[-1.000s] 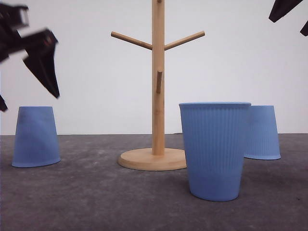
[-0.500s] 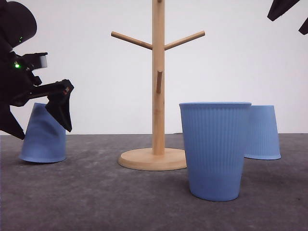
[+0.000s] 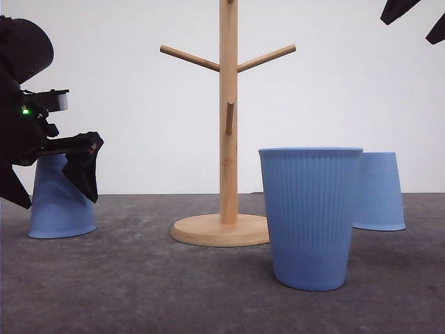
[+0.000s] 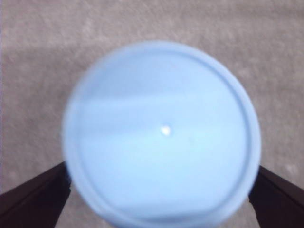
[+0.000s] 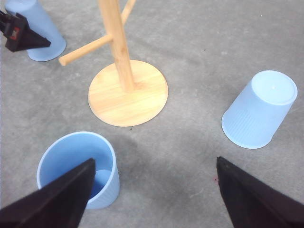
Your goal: Place three cups
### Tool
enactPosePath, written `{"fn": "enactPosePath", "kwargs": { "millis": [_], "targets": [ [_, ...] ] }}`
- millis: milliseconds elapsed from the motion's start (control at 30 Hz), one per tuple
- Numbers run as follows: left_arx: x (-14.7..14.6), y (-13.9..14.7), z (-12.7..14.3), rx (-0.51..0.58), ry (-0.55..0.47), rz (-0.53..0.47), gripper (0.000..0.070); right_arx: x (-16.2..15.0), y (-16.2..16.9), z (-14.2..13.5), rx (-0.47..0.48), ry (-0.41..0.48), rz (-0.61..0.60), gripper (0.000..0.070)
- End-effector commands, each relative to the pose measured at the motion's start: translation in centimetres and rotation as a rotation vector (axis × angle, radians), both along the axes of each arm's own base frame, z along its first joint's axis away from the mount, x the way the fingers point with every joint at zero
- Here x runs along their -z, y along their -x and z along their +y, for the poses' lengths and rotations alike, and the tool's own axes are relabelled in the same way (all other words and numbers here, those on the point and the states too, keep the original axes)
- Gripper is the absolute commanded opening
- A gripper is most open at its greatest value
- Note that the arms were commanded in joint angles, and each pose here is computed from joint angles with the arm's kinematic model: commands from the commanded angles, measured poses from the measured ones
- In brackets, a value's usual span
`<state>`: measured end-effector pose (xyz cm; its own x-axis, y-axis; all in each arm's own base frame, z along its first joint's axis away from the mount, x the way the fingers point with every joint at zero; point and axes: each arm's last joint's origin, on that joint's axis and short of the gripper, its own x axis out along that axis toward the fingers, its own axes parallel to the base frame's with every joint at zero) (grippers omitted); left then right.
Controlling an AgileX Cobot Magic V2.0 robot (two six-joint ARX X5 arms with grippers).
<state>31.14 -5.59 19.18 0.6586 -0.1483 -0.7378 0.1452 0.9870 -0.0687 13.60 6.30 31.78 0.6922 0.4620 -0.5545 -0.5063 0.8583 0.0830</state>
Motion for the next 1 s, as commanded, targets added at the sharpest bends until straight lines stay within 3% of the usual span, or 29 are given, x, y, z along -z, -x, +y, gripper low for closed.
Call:
{"fn": "enactPosePath", "kwargs": {
  "millis": [0, 633, 667, 800, 967],
  "targets": [
    [-0.2, -0.5, -0.1, 0.010, -0.005, -0.023, 0.0700, -0.4, -0.1, 0.1, 0.002, -0.008, -0.016, 0.0516],
    [1.3, -0.9, -0.1, 0.015, -0.003, 0.024, 0.0693, -0.4, -0.1, 0.1, 0.002, -0.008, -0.016, 0.0516],
    [1.3, -0.9, -0.1, 0.015, -0.003, 0.023, 0.0672, -0.4, -0.1, 0.1, 0.002, -0.008, -0.016, 0.0516],
    [1.3, -0.9, -0.1, 0.015, -0.004, 0.024, 0.0477, -0.4, -0.1, 0.1, 0.002, -0.008, -0.016, 0.0516],
    [1.3, -0.9, -0.1, 0.015, -0.004, 0.024, 0.0418, -0.4, -0.1, 0.1, 0.002, -0.008, -0.016, 0.0516]
  ]
}}
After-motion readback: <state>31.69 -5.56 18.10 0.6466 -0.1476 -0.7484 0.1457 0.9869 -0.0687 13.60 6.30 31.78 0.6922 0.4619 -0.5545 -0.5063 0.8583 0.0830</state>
